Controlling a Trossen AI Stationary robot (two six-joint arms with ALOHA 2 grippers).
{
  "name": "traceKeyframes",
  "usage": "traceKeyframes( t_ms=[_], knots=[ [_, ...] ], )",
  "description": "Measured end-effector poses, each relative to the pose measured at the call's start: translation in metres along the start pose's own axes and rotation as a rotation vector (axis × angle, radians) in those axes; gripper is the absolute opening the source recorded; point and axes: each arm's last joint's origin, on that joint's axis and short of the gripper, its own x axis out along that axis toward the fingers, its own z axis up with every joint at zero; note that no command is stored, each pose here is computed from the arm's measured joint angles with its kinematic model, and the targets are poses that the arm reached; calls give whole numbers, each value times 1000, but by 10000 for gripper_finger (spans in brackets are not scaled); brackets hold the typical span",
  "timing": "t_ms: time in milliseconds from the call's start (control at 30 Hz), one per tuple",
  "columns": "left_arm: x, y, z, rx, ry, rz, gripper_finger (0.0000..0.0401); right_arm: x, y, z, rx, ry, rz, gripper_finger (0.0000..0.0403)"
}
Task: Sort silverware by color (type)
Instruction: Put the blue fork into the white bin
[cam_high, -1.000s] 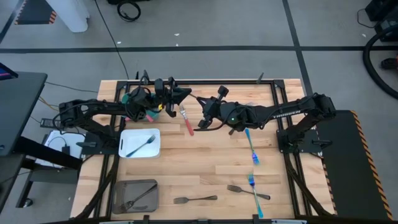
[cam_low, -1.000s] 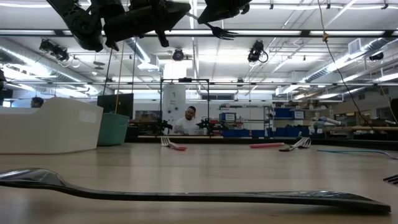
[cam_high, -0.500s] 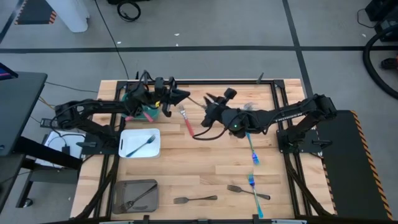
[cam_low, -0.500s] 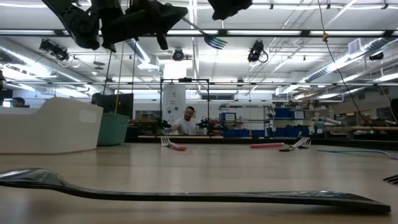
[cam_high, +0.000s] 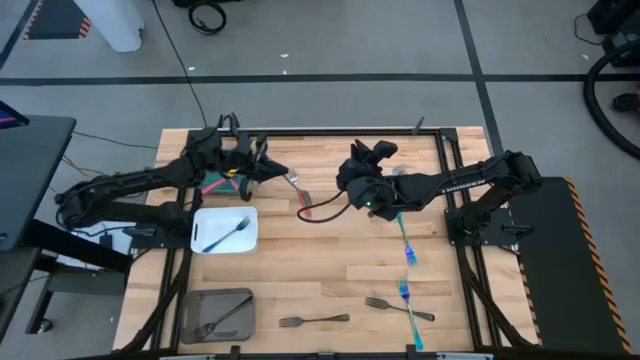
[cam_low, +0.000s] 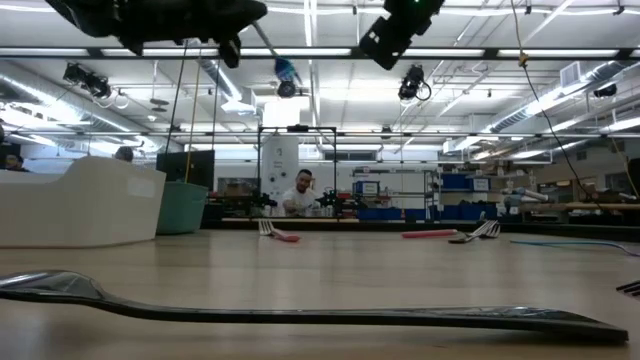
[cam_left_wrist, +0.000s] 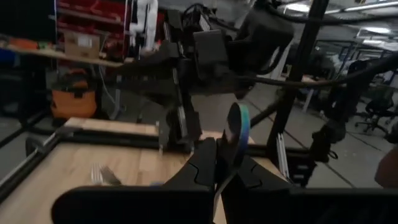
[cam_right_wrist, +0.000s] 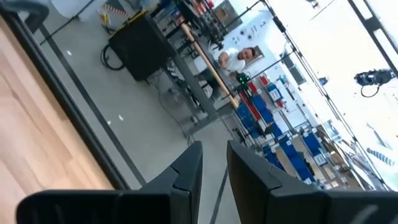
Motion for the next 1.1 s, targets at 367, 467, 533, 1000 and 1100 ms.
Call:
traceKeyframes(
  t_ms=[367,467,533,1000,1100],
  knots=[
    [-42,-32,14,-38,58,13,13,8,3,-30,52,100,25,83],
    [-52,-39,14,-52,81,19,13,7,4,-38,76,131,69,82],
    [-57,-43,13,-64,98,23,13,7,5,-42,91,155,106,83],
    [-73,-51,-2,-175,255,56,13,5,8,-48,208,232,246,82],
    [-75,-52,-5,-198,287,63,13,5,9,-48,211,239,266,83]
  ],
)
